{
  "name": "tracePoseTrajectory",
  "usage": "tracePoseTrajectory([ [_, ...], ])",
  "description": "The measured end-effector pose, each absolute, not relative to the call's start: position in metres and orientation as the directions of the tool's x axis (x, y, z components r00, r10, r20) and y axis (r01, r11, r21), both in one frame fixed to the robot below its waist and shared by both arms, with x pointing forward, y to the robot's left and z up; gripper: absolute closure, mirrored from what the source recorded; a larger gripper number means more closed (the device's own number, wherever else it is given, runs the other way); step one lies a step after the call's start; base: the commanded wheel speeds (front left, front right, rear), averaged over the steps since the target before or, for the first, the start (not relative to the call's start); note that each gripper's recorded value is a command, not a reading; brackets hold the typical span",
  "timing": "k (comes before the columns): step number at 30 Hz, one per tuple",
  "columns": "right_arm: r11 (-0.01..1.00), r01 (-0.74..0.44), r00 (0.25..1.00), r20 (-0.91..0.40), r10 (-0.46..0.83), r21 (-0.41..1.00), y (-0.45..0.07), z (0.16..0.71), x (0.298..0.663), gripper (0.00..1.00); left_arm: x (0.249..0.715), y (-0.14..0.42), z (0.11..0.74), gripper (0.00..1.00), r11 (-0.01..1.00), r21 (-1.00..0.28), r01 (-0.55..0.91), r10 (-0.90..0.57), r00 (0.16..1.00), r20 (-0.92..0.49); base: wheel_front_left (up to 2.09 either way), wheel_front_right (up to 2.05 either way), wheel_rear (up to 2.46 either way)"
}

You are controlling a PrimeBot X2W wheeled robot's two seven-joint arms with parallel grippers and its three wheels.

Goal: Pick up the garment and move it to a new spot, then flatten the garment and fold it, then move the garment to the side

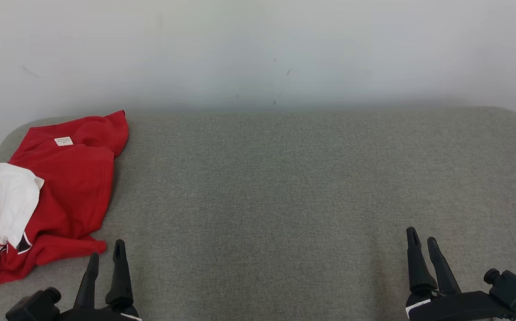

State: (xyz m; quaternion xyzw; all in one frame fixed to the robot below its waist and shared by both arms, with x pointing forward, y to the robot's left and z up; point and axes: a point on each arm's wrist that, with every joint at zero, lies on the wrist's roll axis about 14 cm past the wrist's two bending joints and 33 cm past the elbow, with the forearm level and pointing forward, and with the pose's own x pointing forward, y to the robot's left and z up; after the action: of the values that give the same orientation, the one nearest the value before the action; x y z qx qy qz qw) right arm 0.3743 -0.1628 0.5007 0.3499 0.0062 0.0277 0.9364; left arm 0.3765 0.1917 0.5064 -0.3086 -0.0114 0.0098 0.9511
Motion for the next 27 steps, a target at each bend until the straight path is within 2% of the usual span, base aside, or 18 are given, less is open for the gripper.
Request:
tracePoseTrajectory([
  [27,0.906,-0.112,0.993,0.075,0.089,0.408,-0.156,0.513,0.369,0.00,0.371,0.192,0.522,0.00,0.940,-0.341,0.022,0.013,0.995,0.100,0.00,0.00,0.00],
])
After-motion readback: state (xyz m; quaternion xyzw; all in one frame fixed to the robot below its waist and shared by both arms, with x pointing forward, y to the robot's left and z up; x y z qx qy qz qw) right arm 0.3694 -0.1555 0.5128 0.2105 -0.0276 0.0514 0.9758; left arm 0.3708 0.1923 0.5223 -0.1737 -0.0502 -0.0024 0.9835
